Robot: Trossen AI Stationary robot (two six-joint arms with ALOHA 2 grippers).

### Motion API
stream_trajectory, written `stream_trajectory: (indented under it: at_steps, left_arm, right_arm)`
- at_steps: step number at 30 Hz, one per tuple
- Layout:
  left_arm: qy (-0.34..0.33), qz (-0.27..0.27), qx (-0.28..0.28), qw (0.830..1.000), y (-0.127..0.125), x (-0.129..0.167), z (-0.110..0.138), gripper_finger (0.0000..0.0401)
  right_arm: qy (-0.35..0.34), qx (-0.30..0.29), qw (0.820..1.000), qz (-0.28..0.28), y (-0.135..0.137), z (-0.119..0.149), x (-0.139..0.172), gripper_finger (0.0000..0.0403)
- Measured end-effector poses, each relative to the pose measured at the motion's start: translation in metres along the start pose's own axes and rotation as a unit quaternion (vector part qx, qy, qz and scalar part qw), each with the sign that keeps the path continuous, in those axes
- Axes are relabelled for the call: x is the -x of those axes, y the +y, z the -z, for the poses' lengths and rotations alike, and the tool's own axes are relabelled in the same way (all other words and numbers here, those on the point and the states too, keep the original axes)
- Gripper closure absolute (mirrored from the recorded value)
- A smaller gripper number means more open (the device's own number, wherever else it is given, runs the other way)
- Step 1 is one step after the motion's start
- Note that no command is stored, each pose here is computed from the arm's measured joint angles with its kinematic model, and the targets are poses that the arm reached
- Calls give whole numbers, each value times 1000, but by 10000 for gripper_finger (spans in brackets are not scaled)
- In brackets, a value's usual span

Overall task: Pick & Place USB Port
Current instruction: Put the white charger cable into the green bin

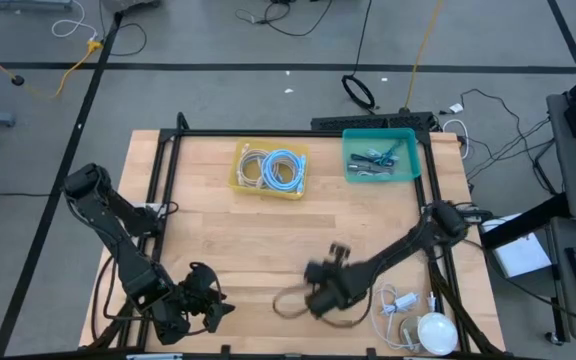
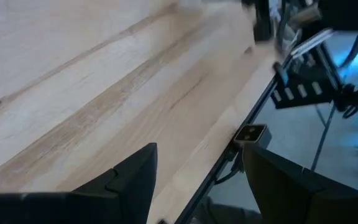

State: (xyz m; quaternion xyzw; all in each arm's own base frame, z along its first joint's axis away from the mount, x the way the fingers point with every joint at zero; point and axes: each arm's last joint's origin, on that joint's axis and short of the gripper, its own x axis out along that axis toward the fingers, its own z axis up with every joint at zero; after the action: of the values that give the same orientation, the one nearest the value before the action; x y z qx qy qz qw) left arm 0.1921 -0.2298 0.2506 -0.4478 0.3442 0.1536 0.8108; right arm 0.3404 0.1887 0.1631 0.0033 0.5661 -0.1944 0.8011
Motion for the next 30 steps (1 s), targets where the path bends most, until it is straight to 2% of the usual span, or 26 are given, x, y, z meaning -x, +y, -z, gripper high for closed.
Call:
stream_trajectory:
  at_steps: [2,5,9,12,15,19,22,24,25,28,30]
  left_arm:
    - [-9,3,4,1000,0,0,0,160]
    - [-34,12,9,999,-2,0,-2,160]
    - [-62,18,16,998,-4,-2,-7,160]
    - [-70,13,17,997,-3,-5,-12,160]
    - [-71,7,15,997,-4,-7,-16,160]
    - [-70,1,22,997,-4,-11,-23,160]
    - [-69,-5,28,997,-4,-15,-29,160]
    - [-65,-10,32,997,-3,-17,-33,160]
    - [-65,-13,34,997,-3,-18,-35,160]
    - [-58,-20,40,997,-3,-23,-43,160]
    - [-45,-25,42,998,-2,-26,-49,160]
  right_arm:
    - [-26,-27,997,74,-25,-5,18,388]
    - [-60,-63,982,167,-67,-12,44,388]
    - [-105,-125,961,225,-126,-28,73,388]
    - [-125,-163,946,251,-175,-33,85,388]
    - [-113,-195,934,279,-226,-26,82,388]
    - [-85,-271,911,299,-295,6,69,388]
    - [-85,-334,903,256,-334,37,52,388]
    - [-106,-342,910,209,-352,55,39,388]
    - [-117,-324,921,182,-358,63,32,388]
    - [-118,-220,963,105,-364,78,15,388]
    - [-63,-143,983,97,-362,87,4,389]
